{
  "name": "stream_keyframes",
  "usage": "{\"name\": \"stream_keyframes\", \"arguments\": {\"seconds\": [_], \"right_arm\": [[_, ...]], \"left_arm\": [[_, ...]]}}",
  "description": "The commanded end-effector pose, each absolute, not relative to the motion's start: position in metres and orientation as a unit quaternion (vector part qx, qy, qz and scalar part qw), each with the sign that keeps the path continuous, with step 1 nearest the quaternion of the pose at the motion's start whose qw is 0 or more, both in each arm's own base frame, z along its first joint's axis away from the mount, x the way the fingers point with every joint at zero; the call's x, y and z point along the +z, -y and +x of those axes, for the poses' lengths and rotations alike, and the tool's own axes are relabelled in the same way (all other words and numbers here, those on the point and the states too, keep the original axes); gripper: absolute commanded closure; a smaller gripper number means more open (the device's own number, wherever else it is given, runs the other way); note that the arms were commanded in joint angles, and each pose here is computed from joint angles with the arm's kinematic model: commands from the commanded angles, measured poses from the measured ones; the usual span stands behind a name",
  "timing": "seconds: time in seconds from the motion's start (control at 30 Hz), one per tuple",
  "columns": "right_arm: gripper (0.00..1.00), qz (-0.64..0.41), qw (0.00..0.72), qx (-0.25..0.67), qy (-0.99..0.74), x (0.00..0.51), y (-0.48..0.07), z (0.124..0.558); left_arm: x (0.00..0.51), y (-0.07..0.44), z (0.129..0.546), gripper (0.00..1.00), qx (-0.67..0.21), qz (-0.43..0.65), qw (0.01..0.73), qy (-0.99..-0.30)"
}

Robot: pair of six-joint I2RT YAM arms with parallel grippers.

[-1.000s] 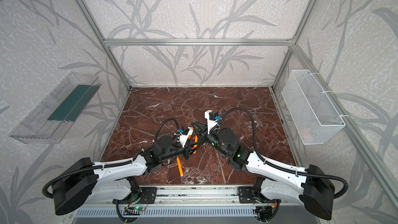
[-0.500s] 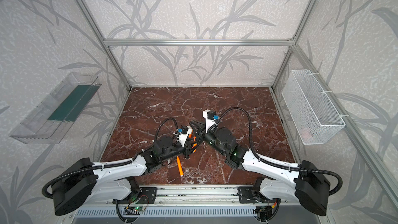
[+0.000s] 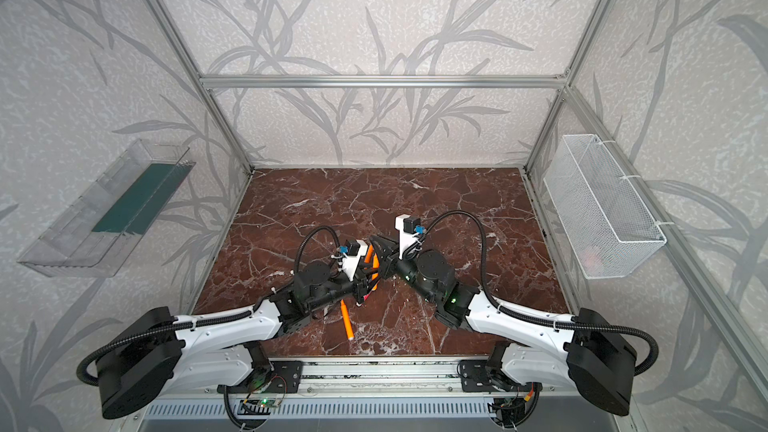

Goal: Insert the pens into the pen caps
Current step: 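Push the pale pink cap onto the orange marker tip with the right gripper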

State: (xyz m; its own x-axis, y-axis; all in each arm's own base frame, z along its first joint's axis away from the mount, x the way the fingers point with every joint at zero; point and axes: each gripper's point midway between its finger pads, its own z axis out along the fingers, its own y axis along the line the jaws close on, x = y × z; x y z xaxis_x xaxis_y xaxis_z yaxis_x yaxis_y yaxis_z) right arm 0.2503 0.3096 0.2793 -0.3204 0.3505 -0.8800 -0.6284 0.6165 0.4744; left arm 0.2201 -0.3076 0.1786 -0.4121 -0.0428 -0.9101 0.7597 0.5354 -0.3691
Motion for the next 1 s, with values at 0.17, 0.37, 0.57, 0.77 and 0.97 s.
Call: {"name": "stream_keyframes", "arguments": {"seconds": [0.17,0.37,0.57,0.77,0.97], "right_arm": [[1.0,-0.08,0.589,0.417,-0.688,0.279,-0.303,0.257],[1.0,-0.082,0.584,0.415,-0.693,0.274,-0.309,0.259],[1.0,-0.081,0.575,0.419,-0.698,0.266,-0.309,0.258],[1.0,-0.079,0.563,0.43,-0.701,0.254,-0.307,0.252],[1.0,-0.1,0.545,0.446,-0.703,0.244,-0.311,0.241]], "left_arm": [[0.191,0.305,0.217,1.0,-0.425,0.241,0.501,-0.714],[0.19,0.305,0.217,1.0,-0.426,0.241,0.5,-0.715],[0.19,0.3,0.227,1.0,-0.415,0.21,0.507,-0.726],[0.199,0.297,0.23,1.0,-0.436,0.174,0.509,-0.722],[0.206,0.303,0.222,1.0,-0.463,0.182,0.502,-0.707]]}}
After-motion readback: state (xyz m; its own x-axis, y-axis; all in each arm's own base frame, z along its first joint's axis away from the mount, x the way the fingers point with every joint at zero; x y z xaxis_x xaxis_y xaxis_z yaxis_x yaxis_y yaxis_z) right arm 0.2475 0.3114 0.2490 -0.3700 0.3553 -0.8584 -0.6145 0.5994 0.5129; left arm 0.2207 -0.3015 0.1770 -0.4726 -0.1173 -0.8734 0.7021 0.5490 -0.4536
